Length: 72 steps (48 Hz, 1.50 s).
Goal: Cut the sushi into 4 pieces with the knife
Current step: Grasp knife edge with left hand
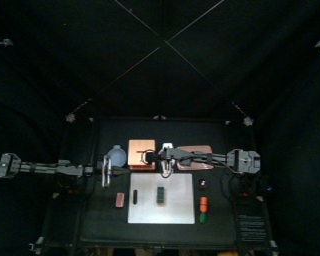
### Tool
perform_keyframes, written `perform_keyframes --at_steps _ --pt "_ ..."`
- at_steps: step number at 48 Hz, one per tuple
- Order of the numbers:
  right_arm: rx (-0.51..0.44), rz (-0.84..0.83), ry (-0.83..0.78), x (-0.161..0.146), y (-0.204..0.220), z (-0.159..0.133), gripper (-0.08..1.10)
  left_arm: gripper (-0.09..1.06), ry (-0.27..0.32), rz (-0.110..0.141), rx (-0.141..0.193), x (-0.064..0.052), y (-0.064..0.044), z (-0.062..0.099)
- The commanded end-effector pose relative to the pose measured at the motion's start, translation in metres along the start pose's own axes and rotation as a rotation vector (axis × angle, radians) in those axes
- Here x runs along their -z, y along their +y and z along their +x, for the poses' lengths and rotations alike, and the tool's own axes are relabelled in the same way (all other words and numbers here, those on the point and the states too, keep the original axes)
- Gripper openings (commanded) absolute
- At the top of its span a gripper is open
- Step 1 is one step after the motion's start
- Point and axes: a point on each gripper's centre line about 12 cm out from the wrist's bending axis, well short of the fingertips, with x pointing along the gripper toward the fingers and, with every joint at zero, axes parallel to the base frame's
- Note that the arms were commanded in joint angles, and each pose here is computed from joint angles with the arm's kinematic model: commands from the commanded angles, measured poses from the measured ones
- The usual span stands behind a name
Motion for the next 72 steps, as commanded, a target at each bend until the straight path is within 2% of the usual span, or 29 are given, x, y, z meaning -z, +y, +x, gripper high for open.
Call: perform_keyframes --at_steps 1,13,27,35,40,45,49,61,68,72 --pt "0.008 0.017 -0.048 -0.001 -0.007 -0.030 0.25 -0.02 -0.018 0.000 -0.005 -0.006 0.001 0.002" --pt "0.007 0.043 -0.181 0.005 -0.012 -0.092 0.25 -0.02 -0.020 0.001 -0.003 -0.006 0.001 0.002" --pt "0.026 0.091 -0.388 0.055 -0.007 -0.176 0.25 -0.02 -0.028 0.003 -0.009 -0.009 0.002 0.003" --pt "0.024 0.099 -0.556 0.071 0.009 -0.189 0.25 -0.02 -0.033 0.003 -0.023 -0.012 0.005 0.004" --pt "0.020 0.089 -0.727 0.075 0.019 -0.181 0.25 -0.02 -0.038 0.004 -0.025 -0.013 0.006 0.003" --pt "-0.031 0.106 -0.915 0.085 0.031 -0.170 0.25 -0.01 -0.053 0.006 -0.025 -0.016 0.006 0.003" --pt "-0.080 0.138 -1.001 0.095 0.038 -0.156 0.25 -0.01 -0.064 0.006 -0.027 -0.017 0.006 0.002" --pt "-0.116 0.136 -1.121 0.109 0.059 -0.117 0.25 -0.01 -0.173 0.009 -0.037 -0.026 0.008 -0.001" --pt "-0.107 0.120 -1.170 0.113 0.068 -0.091 0.25 0.01 -0.171 0.003 -0.034 -0.025 0.008 -0.002" --pt "-0.098 0.117 -1.194 0.115 0.069 -0.084 0.25 0.08 -0.173 0.003 -0.025 -0.027 0.006 0.000"
